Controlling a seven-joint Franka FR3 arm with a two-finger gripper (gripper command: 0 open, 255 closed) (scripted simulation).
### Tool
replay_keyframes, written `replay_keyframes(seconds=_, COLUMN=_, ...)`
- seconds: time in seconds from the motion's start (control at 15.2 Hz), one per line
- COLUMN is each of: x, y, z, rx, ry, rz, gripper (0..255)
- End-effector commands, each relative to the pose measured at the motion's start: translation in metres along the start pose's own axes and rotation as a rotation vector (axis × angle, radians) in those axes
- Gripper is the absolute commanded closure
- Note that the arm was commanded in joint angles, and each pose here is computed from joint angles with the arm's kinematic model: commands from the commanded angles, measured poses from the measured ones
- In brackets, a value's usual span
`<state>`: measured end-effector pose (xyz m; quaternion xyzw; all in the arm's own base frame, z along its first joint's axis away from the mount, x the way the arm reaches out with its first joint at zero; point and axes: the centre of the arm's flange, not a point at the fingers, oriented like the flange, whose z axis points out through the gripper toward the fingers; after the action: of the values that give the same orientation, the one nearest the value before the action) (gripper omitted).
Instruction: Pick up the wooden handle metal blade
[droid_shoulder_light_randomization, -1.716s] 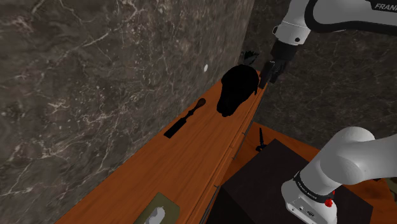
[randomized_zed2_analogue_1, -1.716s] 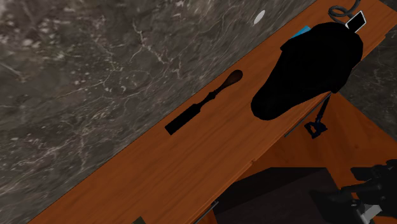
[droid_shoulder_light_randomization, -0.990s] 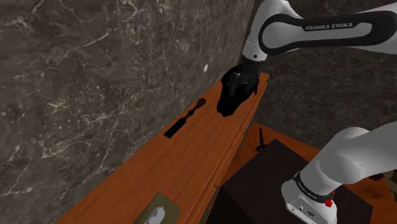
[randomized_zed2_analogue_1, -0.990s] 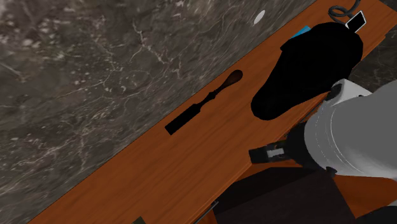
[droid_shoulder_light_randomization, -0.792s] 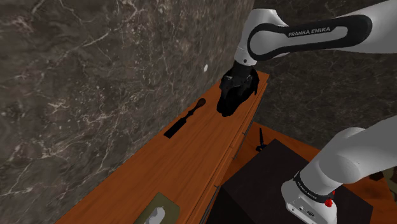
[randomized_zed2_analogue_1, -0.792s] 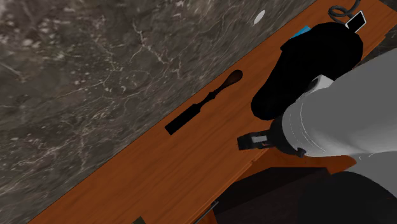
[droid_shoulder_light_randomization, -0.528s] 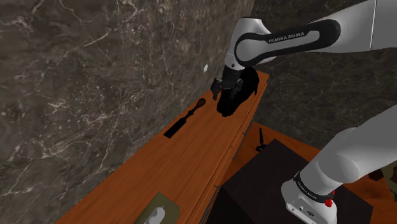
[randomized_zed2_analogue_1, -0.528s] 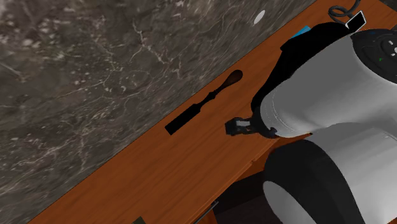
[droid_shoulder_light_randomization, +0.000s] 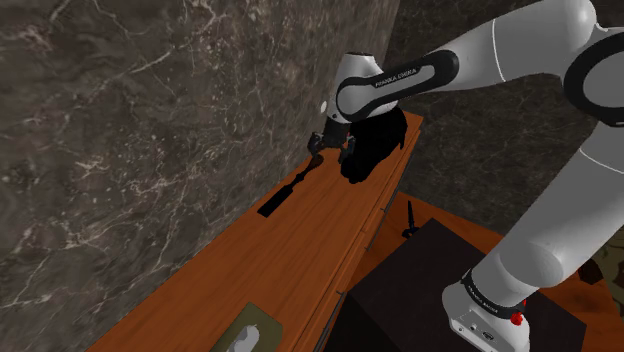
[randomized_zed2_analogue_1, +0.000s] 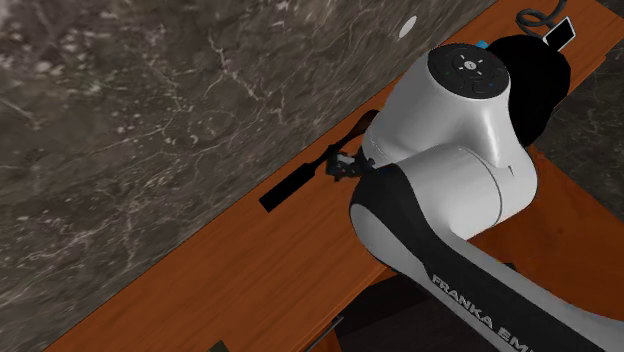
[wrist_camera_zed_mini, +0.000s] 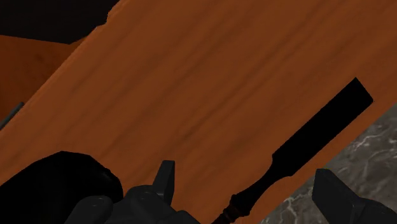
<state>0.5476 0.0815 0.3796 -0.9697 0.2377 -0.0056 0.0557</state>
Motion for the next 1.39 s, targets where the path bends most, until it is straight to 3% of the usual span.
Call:
replay_keyframes(seconds=0.0, x=0.019, y=-0.008, z=0.020, rx=0.005, ry=0.000, rz=0.046, gripper=0)
replay_keyframes(seconds=0.86, x=0.136, y=-0.037, z=0.135, rx=0.030, ry=-0.004, rz=0.323, gripper=0)
replay_keyframes(seconds=1.32, x=0.137, y=-0.032, z=0.172, rx=0.030, ry=-0.004, rz=0.323, gripper=0)
